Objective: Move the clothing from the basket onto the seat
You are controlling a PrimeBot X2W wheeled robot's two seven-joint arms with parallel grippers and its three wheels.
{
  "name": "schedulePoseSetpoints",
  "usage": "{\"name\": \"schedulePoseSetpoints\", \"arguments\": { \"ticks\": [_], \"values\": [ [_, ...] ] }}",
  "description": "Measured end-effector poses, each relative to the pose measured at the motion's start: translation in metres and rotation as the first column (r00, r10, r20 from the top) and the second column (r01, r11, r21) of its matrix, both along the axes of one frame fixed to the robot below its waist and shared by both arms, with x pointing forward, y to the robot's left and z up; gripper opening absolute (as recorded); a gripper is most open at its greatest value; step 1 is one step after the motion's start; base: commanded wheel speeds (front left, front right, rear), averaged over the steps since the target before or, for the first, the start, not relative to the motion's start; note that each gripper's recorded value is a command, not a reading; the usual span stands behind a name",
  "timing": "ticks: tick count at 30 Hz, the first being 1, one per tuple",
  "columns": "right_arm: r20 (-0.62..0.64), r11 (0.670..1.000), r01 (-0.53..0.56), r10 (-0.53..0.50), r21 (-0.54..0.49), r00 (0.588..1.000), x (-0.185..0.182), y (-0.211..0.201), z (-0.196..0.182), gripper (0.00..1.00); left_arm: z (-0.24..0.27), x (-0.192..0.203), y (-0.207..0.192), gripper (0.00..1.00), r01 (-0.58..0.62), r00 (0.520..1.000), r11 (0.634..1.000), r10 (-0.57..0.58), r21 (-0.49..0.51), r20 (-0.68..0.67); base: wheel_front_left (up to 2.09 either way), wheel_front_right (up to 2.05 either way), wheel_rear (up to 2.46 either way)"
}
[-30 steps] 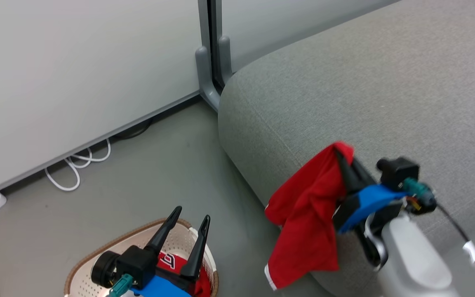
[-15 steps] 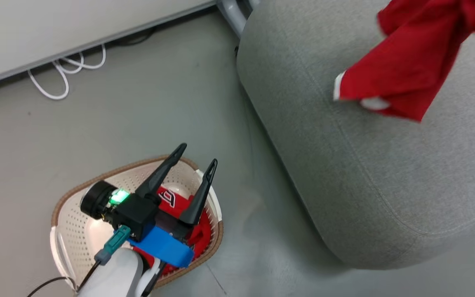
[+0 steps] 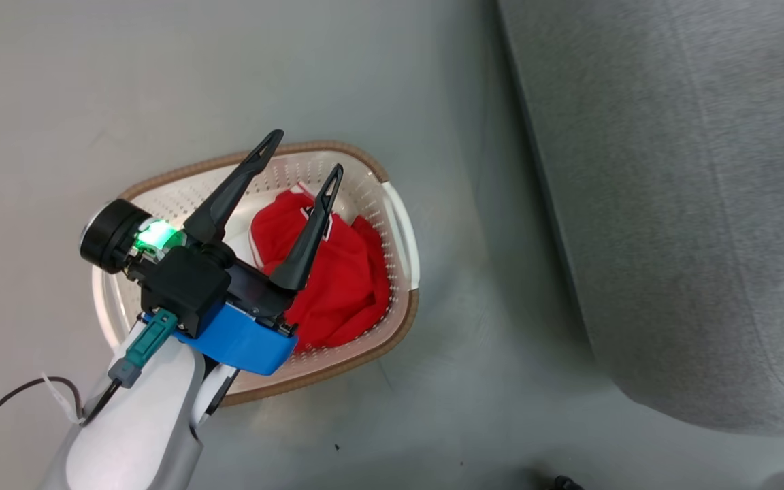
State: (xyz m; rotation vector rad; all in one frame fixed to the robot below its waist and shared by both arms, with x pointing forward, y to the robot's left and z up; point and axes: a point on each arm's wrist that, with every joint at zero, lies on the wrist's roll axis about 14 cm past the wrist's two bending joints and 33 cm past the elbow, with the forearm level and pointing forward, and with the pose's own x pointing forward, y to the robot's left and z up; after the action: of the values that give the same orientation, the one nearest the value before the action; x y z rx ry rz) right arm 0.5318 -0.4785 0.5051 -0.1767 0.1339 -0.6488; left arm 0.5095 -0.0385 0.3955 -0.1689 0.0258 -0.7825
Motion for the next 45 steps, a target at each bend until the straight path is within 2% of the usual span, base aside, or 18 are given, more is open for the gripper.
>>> {"name": "schedulePoseSetpoints", "arguments": {
  "ticks": [5, 10, 11, 12, 13, 14, 20, 24, 33, 37, 42, 45],
  "values": [
    [-0.086, 0.996, 0.024, -0.017, 0.085, 0.996, -0.01, 0.008, -0.067, 0.0, -0.013, 0.001, 0.008, 1.0, -0.017, 1.0, 1.0, 0.017, 0.018, -0.026, 0.0, 0.0, 0.0],
    [-0.114, 0.996, 0.034, -0.024, 0.086, 0.993, -0.026, 0.007, -0.075, 0.0, -0.004, -0.003, 0.008, 1.0, -0.023, 0.999, 1.0, 0.024, 0.017, -0.028, 0.0, 0.0, 0.0],
    [-0.117, 0.995, 0.034, -0.023, 0.089, 0.993, -0.028, 0.008, -0.074, 0.19, -0.003, -0.004, 0.009, 1.0, -0.026, 0.999, 0.999, 0.027, 0.018, -0.032, 0.0, 0.0, 0.0],
    [-0.118, 0.995, 0.031, -0.02, 0.091, 0.993, -0.03, 0.009, -0.074, 0.43, -0.001, -0.005, 0.009, 1.0, -0.031, 0.999, 0.999, 0.032, 0.016, -0.034, 0.0, 0.0, 0.0],
    [-0.122, 0.996, 0.026, -0.015, 0.089, 0.992, -0.031, 0.01, -0.072, 0.79, 0.002, -0.007, 0.01, 1.0, -0.035, 0.999, 0.999, 0.035, 0.014, -0.037, 0.0, 0.0, 0.0],
    [-0.124, 0.996, 0.02, -0.009, 0.085, 0.992, -0.033, 0.011, -0.069, 1.0, 0.004, -0.01, 0.011, 1.0, -0.038, 0.998, 0.999, 0.038, 0.014, -0.04, 0.0, 0.0, 0.0],
    [-0.118, 0.995, -0.016, 0.027, 0.095, 0.993, -0.051, 0.02, -0.055, 1.0, 0.02, -0.028, 0.018, 1.0, -0.079, 0.995, 0.997, 0.079, 0.008, -0.068, 0.0, 0.0, 0.0],
    [-0.075, 0.996, -0.065, 0.07, 0.063, 0.995, -0.066, 0.032, -0.037, 1.0, 0.039, -0.039, 0.028, 1.0, -0.126, 0.99, 0.992, 0.126, 0.0, -0.065, 0.0, 0.0, 0.0],
    [0.037, 0.97, -0.223, 0.22, 0.093, 0.975, -0.098, 0.105, -0.019, 1.0, 0.069, -0.081, 0.064, 1.0, -0.261, 0.963, 0.965, 0.26, -0.002, -0.068, 0.0, 0.0, 0.0],
    [0.068, 0.946, -0.319, 0.315, 0.063, 0.947, -0.105, 0.145, -0.006, 1.0, 0.079, -0.093, 0.09, 1.0, -0.334, 0.941, 0.942, 0.334, 0.004, -0.047, 0.0, 0.0, 0.0],
    [0.09, 0.883, -0.467, 0.463, 0.038, 0.882, -0.105, 0.208, 0.004, 1.0, 0.084, -0.101, 0.132, 1.0, -0.454, 0.89, 0.891, 0.454, 0.016, -0.034, 0.0, 0.0, 0.0],
    [0.08, 0.858, -0.512, 0.508, 0.042, 0.858, -0.115, 0.229, 0.003, 1.0, 0.088, -0.107, 0.154, 1.0, -0.512, 0.859, 0.859, 0.512, 0.009, -0.028, 0.0, 0.0, 0.0]
  ]
}}
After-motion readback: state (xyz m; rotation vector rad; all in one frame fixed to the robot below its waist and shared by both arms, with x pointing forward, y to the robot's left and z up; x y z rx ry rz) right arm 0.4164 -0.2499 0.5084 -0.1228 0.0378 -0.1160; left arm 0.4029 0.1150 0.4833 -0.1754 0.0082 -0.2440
